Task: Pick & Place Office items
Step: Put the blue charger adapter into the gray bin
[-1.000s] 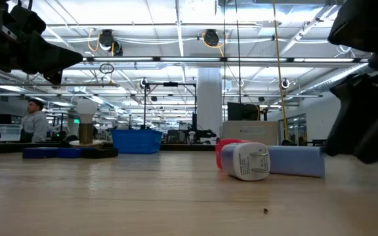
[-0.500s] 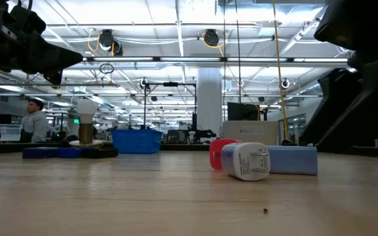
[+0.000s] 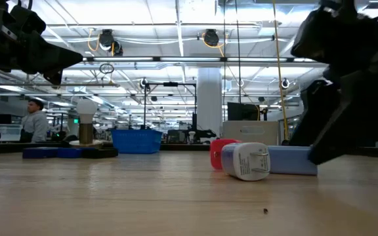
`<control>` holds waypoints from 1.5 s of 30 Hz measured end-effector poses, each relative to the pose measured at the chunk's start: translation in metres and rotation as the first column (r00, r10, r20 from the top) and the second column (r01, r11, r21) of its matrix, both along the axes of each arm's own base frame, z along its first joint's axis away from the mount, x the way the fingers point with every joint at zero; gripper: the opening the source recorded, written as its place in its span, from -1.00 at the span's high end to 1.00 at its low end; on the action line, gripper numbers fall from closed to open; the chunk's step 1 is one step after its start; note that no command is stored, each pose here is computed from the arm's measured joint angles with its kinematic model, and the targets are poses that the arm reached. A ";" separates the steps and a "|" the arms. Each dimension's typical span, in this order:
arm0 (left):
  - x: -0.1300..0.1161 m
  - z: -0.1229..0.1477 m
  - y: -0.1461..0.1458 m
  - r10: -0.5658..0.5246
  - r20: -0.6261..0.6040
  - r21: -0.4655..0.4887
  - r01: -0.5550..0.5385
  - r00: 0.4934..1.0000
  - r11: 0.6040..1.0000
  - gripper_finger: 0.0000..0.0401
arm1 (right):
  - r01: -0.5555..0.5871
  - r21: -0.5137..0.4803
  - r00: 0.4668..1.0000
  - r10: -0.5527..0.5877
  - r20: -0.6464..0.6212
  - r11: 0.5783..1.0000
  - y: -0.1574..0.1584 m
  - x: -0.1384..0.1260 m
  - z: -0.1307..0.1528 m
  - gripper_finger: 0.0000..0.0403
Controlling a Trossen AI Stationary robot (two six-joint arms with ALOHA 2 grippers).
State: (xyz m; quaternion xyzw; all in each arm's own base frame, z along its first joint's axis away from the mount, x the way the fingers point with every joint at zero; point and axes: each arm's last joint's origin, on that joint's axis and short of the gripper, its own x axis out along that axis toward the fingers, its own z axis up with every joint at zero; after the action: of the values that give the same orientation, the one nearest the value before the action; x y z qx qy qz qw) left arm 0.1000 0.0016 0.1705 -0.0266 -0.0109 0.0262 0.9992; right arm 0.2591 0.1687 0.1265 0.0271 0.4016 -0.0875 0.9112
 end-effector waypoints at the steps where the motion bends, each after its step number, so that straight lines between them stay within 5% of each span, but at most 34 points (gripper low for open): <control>1: 0.000 0.000 0.000 0.000 0.000 0.000 0.000 1.000 1.000 0.89 | 0.009 -0.005 1.000 -0.009 0.003 1.000 -0.002 0.001 0.000 -0.61; 11: 0.000 0.000 0.000 0.000 0.000 0.000 0.000 1.000 1.000 0.89 | 0.096 0.003 0.995 -0.097 0.034 0.995 -0.009 0.005 0.001 -0.65; 20: 0.000 0.000 0.000 0.000 0.000 0.000 0.000 1.000 1.000 0.89 | 0.065 0.020 0.997 -0.066 0.026 0.998 -0.005 0.014 -0.021 -0.64; 45: 0.000 0.000 0.000 0.000 0.000 0.000 0.000 1.000 1.000 0.89 | 0.057 0.025 0.998 -0.058 0.011 0.998 -0.006 0.014 -0.020 -0.63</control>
State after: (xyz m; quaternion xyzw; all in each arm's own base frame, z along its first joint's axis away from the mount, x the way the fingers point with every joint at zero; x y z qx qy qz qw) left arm 0.1000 0.0016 0.1705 -0.0267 -0.0108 0.0261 0.9992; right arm 0.2732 0.1626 0.1067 0.0504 0.3964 -0.1085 0.9102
